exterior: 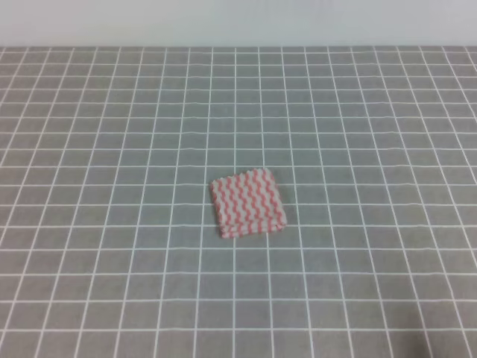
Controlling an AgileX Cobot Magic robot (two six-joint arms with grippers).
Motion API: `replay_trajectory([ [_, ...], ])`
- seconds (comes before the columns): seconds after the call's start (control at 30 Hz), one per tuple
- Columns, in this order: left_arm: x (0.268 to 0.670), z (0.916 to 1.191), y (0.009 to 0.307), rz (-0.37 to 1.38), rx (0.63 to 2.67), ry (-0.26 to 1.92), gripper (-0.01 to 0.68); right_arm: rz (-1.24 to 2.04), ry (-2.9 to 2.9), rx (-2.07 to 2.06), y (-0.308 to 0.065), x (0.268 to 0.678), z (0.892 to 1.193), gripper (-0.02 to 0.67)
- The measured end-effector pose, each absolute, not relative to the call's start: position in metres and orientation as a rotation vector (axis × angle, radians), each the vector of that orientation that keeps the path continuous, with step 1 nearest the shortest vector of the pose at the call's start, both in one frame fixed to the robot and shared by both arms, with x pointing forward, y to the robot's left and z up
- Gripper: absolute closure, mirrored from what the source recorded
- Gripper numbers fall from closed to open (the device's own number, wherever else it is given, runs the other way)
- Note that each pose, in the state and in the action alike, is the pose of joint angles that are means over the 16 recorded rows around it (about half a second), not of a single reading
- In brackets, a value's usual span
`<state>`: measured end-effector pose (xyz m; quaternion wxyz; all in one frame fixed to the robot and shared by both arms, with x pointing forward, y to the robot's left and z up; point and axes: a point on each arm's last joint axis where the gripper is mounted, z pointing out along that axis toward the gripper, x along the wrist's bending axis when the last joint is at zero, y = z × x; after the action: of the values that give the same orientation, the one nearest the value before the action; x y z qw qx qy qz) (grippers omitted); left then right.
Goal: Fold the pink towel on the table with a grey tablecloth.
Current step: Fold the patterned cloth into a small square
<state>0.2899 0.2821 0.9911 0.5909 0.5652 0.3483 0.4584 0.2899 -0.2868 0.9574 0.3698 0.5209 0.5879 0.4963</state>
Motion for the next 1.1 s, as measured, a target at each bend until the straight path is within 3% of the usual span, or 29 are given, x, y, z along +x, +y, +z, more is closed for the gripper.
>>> replay_trajectory([
  [0.53, 0.288, 0.958, 0.283, 0.924, 1.649, 0.992, 0.677, 1.279, 1.508, 1.343, -0.287, 0.290, 0.957, 0.665],
  [1.1, 0.291, 0.955, 0.295, 0.975, 1.421, 1.324, 0.676, 1.278, 1.509, 1.344, -0.287, 0.290, 0.957, 0.665],
])
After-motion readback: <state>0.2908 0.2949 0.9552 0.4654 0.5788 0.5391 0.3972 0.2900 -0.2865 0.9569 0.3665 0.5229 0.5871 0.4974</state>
